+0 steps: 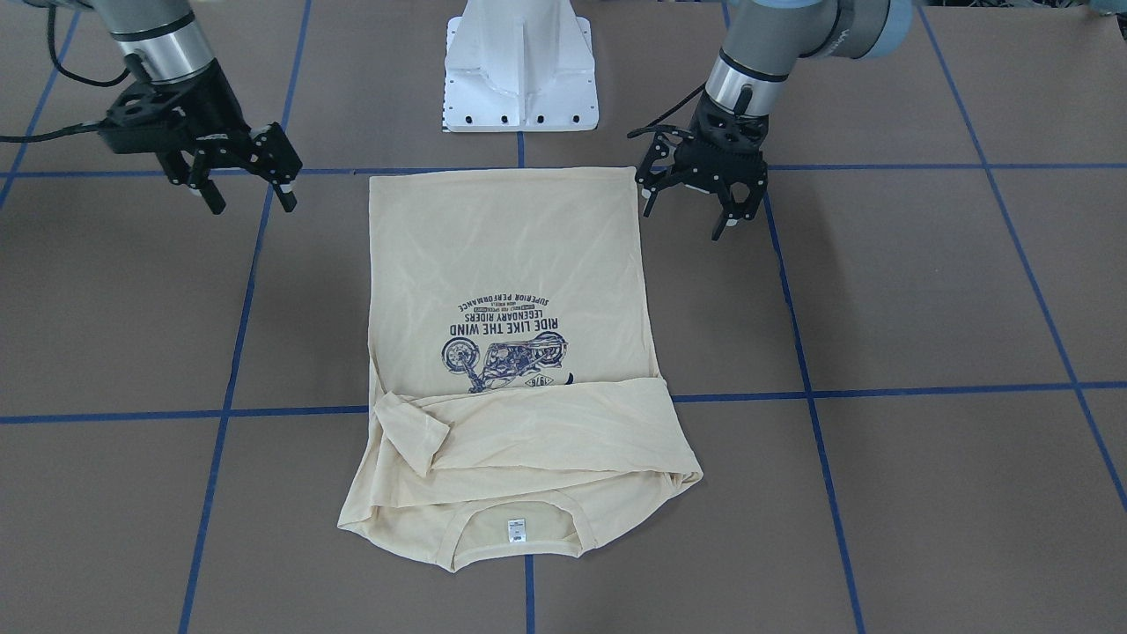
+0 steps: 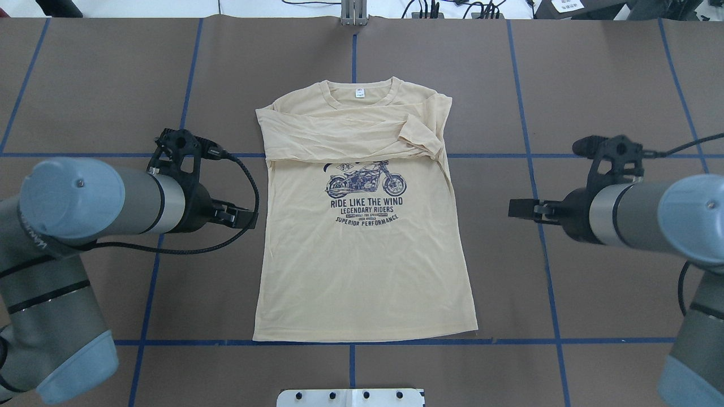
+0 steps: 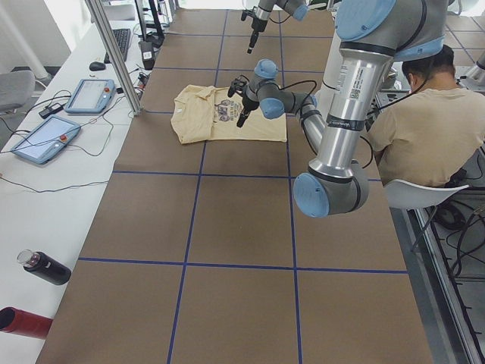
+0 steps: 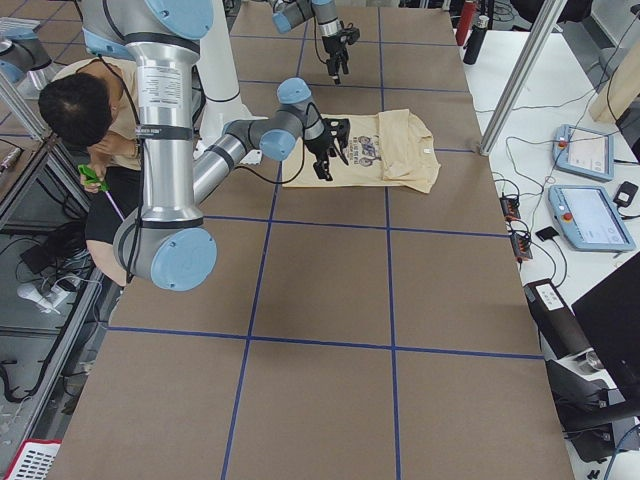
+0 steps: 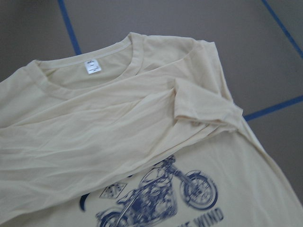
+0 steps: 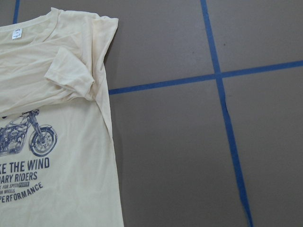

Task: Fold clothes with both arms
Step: 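Release the sleeve and move both grippers to the shirt hem corners, then align both grippers on the hem corners nearest the robot and grasp them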

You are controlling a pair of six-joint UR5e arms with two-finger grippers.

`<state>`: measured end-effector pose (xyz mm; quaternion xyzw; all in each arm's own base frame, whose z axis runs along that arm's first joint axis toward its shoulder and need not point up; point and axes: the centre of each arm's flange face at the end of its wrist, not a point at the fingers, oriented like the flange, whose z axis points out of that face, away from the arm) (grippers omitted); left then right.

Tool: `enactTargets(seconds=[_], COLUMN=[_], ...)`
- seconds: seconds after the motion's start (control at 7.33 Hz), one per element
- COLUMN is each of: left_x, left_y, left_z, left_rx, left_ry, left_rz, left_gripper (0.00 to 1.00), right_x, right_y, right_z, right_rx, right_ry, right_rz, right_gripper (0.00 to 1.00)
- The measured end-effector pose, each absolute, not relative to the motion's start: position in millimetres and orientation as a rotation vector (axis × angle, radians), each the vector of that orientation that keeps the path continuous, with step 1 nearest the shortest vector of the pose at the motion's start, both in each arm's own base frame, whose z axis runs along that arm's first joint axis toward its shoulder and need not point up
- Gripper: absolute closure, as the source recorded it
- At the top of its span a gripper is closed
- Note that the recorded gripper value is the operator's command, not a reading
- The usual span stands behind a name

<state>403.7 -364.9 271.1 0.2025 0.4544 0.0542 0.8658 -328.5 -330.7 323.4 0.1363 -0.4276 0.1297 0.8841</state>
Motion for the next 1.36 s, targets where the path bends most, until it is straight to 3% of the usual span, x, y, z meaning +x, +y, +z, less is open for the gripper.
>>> enactTargets(seconds=[0.14, 0.41, 0.55, 0.82, 0.96, 1.36], left_x=[419, 460, 479, 503, 509, 515], left_y=[-338, -281, -258, -233, -230, -220], left_z=[281, 290, 297, 313, 316, 318], left_rx=[0.368, 0.263, 0.228, 0.194, 0.189, 0.18], left_ry=[0.967, 0.986, 0.978, 0.949, 0.941, 0.939], left_rz=[0.044, -0.037, -0.062, -0.072, -0.07, -0.055], left_gripper=[0.03, 0.2, 0.37, 0.48, 0.52, 0.53], right_x=[-353, -383, -390, -396, -397, -398], right_y=[-305, -270, -261, -252, -251, -249], right_z=[324, 325, 325, 325, 325, 325], right_rx=[0.286, 0.277, 0.279, 0.286, 0.289, 0.291], right_ry=[-0.887, -0.892, -0.894, -0.895, -0.895, -0.895], right_rz=[0.29, 0.334, 0.34, 0.338, 0.337, 0.335], right_gripper=[0.02, 0.01, 0.01, 0.01, 0.01, 0.01])
